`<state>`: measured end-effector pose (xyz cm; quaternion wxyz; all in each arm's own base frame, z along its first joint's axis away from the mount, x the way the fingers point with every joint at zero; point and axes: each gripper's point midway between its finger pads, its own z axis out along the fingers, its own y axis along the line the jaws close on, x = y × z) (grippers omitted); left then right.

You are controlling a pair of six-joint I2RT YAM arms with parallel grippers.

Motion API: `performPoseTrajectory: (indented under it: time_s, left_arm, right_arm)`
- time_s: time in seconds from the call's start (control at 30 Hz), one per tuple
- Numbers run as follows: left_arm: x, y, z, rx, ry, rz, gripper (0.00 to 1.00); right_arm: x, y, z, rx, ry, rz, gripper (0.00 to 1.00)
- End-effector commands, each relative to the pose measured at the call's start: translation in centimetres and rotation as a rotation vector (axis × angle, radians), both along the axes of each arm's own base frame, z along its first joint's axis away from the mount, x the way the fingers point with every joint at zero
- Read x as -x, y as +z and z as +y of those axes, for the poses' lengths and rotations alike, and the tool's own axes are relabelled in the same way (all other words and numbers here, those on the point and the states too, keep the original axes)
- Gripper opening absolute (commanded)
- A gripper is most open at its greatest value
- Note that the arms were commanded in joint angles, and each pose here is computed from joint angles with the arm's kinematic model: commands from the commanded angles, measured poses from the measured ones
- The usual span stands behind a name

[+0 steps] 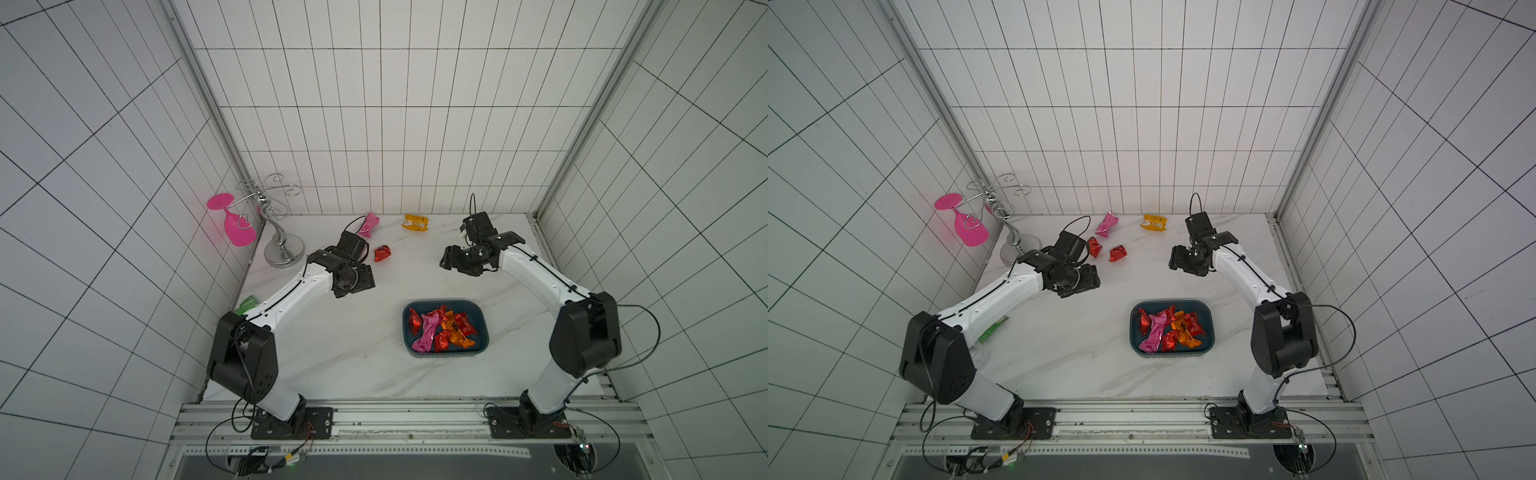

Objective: Put the tea bags into the storage box
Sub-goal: Pick up the tea bag from the center of the board.

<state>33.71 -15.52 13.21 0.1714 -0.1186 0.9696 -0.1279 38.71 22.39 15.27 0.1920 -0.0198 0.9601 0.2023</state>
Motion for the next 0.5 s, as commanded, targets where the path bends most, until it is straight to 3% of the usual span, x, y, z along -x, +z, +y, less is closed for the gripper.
performPoseTrajectory:
  time_s: [0.0, 0.13, 0.47]
  left_arm:
    - [-1.0, -0.3, 0.8, 0.063, 0.027, -0.006, 0.75]
    - [-1.4, -1.8, 1.9, 0.062, 0.034, 0.009, 0.75]
    - [-0.5, -4.5, 4.0, 0.040, 0.050, 0.058, 0.75]
  right_arm:
    - [-3.6, 0.5, 3.9, -0.117, 0.006, -0.028, 0.70]
    - [-7.5, -0.1, 7.8, -0.200, 0.011, -0.039, 0.76]
    - [-14.1, -5.2, 15.0, -0.369, 0.008, 0.033, 0.75]
